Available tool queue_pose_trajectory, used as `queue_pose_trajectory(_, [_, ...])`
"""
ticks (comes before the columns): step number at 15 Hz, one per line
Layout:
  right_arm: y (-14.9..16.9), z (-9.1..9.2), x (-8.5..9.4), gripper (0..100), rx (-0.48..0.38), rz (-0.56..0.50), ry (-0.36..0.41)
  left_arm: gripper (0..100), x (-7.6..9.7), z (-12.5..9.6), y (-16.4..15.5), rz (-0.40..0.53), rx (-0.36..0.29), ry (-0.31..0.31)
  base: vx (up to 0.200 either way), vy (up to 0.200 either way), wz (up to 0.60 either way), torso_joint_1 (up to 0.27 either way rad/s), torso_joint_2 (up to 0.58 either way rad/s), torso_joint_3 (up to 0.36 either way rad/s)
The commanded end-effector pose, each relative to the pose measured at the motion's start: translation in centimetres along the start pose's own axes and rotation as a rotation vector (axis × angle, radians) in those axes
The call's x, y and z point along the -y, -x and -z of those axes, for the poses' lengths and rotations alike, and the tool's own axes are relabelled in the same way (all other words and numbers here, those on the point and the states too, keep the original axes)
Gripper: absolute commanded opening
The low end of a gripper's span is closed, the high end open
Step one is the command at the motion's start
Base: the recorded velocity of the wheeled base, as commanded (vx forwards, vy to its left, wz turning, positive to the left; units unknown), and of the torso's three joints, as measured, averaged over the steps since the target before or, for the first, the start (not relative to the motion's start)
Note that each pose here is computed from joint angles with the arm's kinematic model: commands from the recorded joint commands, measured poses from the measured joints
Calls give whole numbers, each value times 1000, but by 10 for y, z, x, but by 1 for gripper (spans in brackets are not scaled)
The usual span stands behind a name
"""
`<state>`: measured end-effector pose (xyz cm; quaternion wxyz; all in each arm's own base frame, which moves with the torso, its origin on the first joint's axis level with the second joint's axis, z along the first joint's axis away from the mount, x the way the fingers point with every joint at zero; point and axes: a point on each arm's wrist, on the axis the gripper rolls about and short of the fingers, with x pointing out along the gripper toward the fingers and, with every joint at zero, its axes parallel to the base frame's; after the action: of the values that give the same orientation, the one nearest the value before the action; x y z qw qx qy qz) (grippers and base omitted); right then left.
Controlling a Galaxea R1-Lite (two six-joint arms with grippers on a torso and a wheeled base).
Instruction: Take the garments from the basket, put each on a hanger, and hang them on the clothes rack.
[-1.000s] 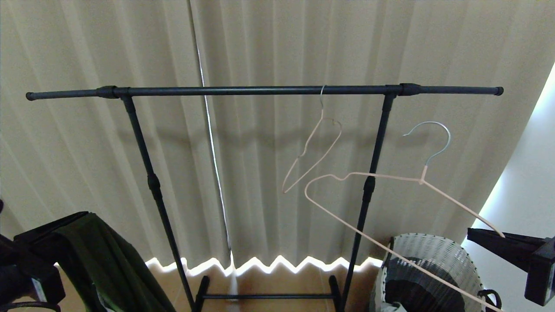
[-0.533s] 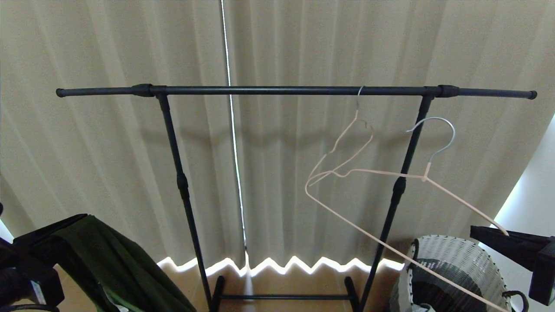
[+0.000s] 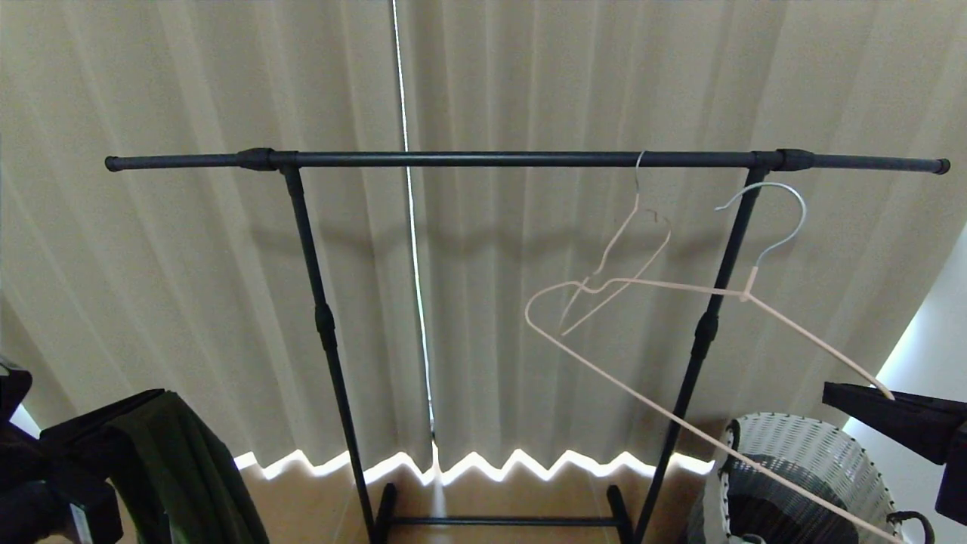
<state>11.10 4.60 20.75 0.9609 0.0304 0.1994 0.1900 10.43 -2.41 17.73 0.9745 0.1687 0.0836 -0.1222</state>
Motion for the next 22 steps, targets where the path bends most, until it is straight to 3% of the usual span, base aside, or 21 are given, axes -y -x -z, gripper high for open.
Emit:
queue_pose_trajectory(1, [-11,-7,-1,0,-26,-16,-1,0,-5,-15,-16,-5,-6,11,0,0,0,0,0,0])
queue_pose_trajectory(4, [-27,-11,-2,0,-46,-32,-3,0,-14,-45,-47,-12,8,72,0,0,0,0,0,0])
queue_pose_trajectory(8, [-49,-19,-6,0,-6,-67,8,0,-14,-72,-76,-9,-21,72,0,0,0,0,0,0])
queue_pose_trajectory(14, [-57,-22,-29,0,-24,-178,5,0,6,-94,-105,54,-75,47,0,0,0,0,0,0])
queue_pose_trajectory(16, [-53,-18,-40,0,-39,-235,-4,0,12,-101,-125,58,-84,82,0,0,0,0,0,0])
queue_pose_trajectory(20, [-46,-14,-54,0,-47,-315,25,0,36,-108,-151,-15,-121,165,0,0,0,0,0,0])
queue_pose_trajectory(22, [-44,-15,-58,0,-41,-338,33,0,38,-108,-159,-88,-134,159,0,0,0,0,0,0])
